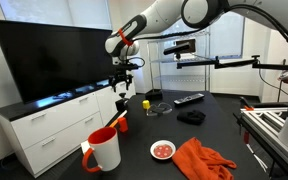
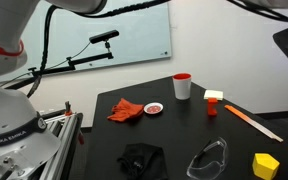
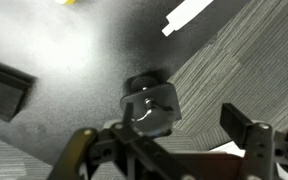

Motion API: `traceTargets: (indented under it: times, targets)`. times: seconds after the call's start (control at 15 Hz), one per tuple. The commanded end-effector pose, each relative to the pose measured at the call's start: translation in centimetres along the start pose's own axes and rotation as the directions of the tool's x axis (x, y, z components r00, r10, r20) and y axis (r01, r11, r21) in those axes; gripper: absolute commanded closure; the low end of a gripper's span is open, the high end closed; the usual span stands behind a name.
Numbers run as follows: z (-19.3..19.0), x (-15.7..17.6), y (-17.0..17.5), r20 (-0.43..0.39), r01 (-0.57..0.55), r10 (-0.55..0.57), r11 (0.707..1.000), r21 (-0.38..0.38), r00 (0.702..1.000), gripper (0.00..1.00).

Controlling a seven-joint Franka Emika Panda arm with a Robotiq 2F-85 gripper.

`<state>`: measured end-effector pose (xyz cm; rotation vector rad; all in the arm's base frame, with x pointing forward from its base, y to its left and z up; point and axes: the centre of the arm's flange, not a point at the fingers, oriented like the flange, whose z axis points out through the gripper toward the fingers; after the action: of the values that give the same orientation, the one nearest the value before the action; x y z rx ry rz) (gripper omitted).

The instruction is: Rotate the top of the black clump.

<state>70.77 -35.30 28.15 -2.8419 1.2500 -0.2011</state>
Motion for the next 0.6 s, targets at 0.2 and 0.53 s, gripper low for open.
traceTargets:
  times: [0.2, 0.53]
  targets:
    - [-2.2, -0.1, 2.6, 0.115, 0.306, -0.294, 0.946, -0.109, 0.949, 0.00]
    - [1.4, 1.0, 3.3, 0.142, 0.433, -0.415, 0.889, -0.147, 0.899, 0.00]
